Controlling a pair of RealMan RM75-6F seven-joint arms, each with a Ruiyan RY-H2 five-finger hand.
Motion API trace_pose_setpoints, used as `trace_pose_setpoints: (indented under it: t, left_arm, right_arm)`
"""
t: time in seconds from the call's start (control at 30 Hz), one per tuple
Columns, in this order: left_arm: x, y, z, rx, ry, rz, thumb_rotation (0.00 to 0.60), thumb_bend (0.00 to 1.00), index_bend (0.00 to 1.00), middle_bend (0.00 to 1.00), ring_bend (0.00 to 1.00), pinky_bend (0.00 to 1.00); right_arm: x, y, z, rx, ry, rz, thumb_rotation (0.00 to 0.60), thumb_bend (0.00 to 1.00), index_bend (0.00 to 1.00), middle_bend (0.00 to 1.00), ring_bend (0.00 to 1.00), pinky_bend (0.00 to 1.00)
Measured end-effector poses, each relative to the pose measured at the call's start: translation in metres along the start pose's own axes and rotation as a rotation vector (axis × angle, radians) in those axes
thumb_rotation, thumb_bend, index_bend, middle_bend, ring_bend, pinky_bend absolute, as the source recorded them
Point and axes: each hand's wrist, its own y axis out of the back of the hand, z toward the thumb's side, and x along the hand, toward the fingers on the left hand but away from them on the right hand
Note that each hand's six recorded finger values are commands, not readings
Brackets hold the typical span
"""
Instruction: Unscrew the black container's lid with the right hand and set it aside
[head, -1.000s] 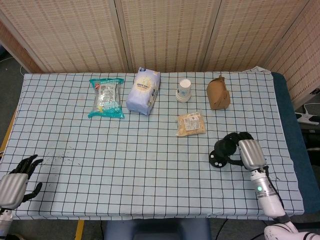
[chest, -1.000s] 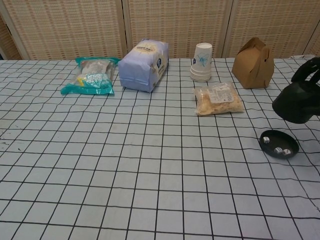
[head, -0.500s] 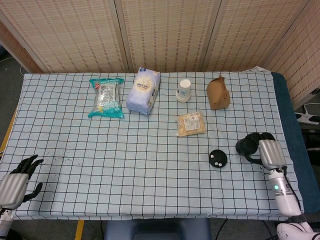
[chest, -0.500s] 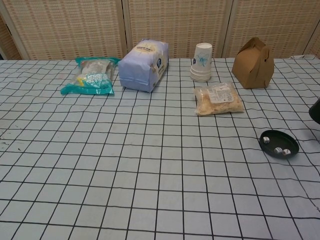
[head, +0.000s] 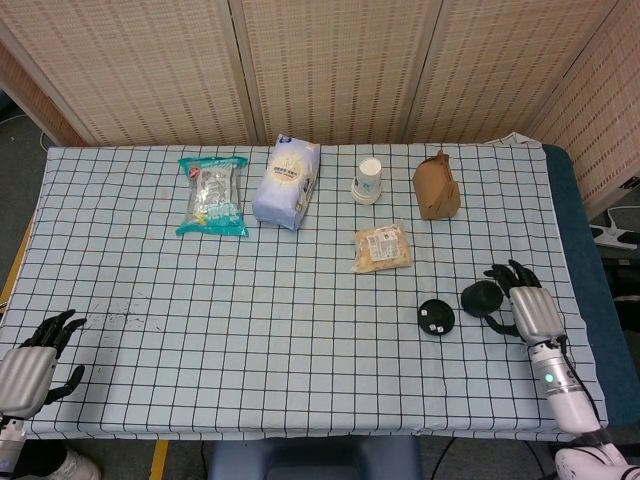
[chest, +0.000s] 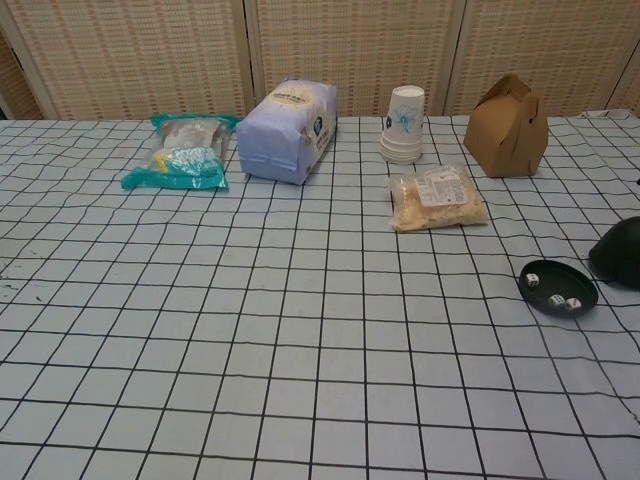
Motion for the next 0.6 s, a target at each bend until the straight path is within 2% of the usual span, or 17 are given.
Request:
trace_pose_setpoints:
  t: [0.1,0.33,0.47,0.6]
  left_arm:
    - [0.0,0.0,0.0,0.001,-0.001,-0.002,0.6,0.39,0.16,0.06,0.09,0.41]
    - [0.0,-0.002,0.0,0.008,-0.001,-0.005,0.6,0.39,0.16,0.06,0.09,0.41]
    - [0.0,-0.002,-0.002,0.009,0.006,-0.009,0.6,0.39,0.16,0.06,0.09,0.41]
    - [0.0,-0.002,-0.004,0.016,0.015,-0.007,0.6,0.39,0.16,0.06,0.09,0.41]
  right_arm:
    - [0.001,0.001,0.0,-0.007,0.002,-0.001,0.6,0.15,0.15,0.1,0.0,0.08]
    - [0.008,0.011,0.007,-0.046,0.034,-0.032,0.6,0.15,0.0,0.0,0.0,0.05]
    - [0.019,0.025,0.013,-0.023,0.066,-0.113,0.6,0.15,0.0,0.0,0.0,0.05]
    - [0.041,0.038,0.015,0.067,0.068,-0.206,0.6,0.15,0.02,0.0,0.0,0.04]
